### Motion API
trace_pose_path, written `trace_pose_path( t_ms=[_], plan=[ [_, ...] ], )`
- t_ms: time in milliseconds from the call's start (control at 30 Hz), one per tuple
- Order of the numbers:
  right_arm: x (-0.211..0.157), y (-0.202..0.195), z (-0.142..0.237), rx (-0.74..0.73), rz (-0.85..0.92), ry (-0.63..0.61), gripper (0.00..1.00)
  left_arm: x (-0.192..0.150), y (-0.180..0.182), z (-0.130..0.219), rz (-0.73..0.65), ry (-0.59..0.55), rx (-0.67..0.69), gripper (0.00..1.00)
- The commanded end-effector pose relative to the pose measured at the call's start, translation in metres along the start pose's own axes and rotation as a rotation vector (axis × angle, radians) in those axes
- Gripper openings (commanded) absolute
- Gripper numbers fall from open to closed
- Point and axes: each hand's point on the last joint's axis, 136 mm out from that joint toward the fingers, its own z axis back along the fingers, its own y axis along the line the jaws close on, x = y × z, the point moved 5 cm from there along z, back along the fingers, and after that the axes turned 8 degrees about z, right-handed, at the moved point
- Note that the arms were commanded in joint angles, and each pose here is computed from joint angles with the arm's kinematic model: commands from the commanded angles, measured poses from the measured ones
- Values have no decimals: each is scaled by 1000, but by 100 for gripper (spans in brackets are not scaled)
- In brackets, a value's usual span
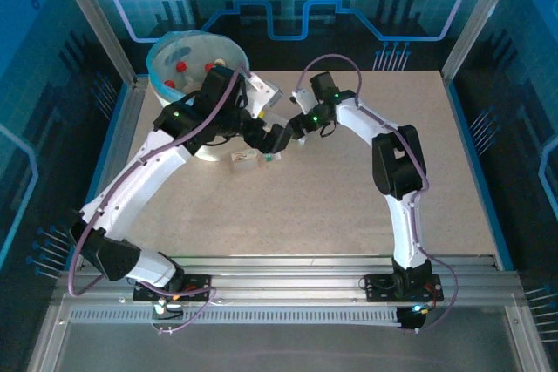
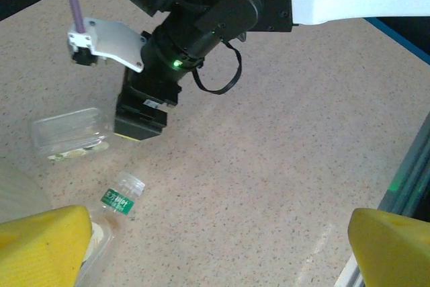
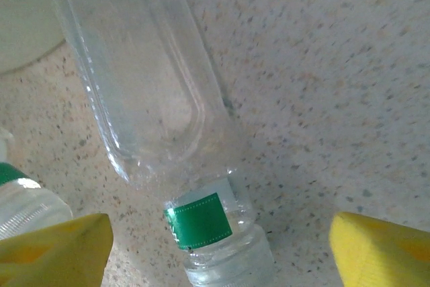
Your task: Put the plastic bottles in the bin
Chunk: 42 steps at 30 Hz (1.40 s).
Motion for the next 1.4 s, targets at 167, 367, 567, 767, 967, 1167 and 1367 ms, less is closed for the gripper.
trace_pose_path(
  t_ms=[167,367,567,767,967,1167,1367],
  plan=[
    [-12,-1,-19,102,-39,78,74,3,12,32,27,-91,55,99],
    [-20,-4,-35,105,-80,139,65,1,21,48,20,-163,118,99],
    [-27,1,-42,104,-81,178,65,-1,23,69,36,-221,141,99],
    [-24,6,-27,75,-60,191,48,-3,25,79,65,-255,148,99],
    [-19,16,18,29,-36,145,40,5,23,91,111,-310,136,99],
    [-20,39,87,-15,-51,31,35,17,13,101,214,-371,55,99],
    [-23,73,167,-48,-65,-172,33,31,5,103,331,-431,-67,99]
  ],
)
